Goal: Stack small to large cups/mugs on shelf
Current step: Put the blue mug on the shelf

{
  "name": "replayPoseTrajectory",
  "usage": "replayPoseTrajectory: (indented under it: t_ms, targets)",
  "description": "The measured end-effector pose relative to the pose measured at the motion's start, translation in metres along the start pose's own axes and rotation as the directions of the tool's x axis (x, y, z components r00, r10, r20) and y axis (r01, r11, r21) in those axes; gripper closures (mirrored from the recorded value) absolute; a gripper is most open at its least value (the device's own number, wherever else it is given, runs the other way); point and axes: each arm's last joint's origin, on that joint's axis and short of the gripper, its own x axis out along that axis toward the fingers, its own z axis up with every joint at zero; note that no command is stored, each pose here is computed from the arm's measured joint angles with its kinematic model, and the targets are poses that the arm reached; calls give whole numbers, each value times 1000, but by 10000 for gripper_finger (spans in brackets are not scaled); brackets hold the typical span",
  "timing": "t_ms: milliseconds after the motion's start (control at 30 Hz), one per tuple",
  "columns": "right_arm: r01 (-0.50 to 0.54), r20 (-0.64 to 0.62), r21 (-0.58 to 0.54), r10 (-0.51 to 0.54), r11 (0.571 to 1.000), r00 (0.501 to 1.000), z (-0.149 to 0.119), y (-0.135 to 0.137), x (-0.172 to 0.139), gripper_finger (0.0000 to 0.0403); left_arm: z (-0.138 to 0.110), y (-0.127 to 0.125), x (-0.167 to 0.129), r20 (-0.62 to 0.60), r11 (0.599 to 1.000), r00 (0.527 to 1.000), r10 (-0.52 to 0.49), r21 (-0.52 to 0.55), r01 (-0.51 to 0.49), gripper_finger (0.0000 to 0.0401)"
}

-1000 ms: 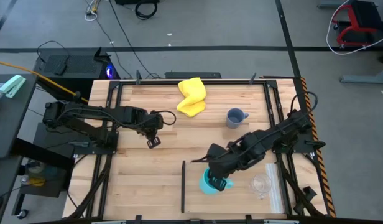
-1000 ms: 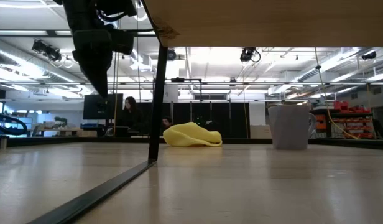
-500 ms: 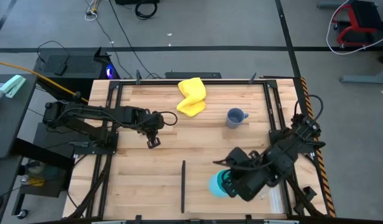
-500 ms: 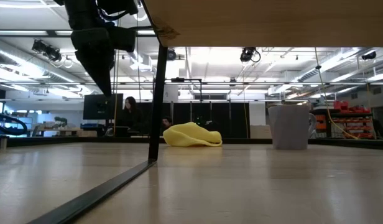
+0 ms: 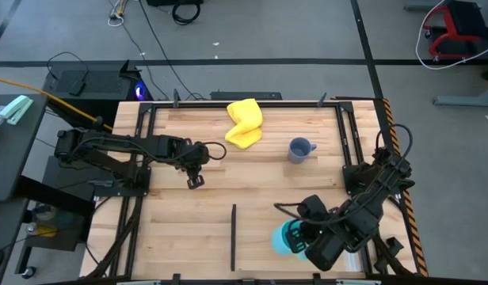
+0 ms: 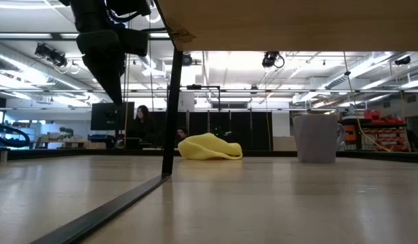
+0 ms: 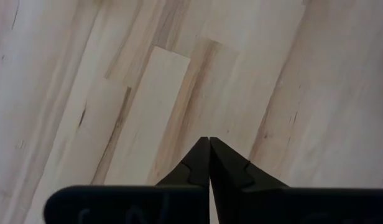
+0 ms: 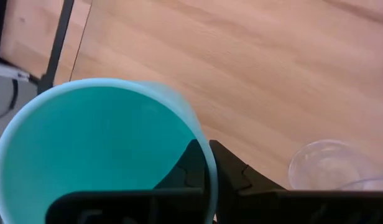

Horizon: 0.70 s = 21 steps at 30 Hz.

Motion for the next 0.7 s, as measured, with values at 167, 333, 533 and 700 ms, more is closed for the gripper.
replayPoseTrajectory:
  t_ms: [167, 333, 533, 700]
  targets:
    - [-1, 1, 101, 1, 995, 1000, 0, 0, 0, 395, 3, -1, 0, 34, 996, 999, -9, 89, 6, 374]
    - [-1, -1, 186, 1, 983, 1000, -1, 0, 0, 395, 7, -2, 0, 71, 976, 997, -20, 217, 4, 387]
    - [41, -66, 216, -28, 976, 997, -4, -1, 1, 395, 8, -2, 0, 81, 935, 996, -23, 356, -8, 393]
    - [60, -68, 226, -45, 972, 997, -8, -2, 5, 395, 11, -2, -1, 109, 918, 994, -31, 395, -15, 376]
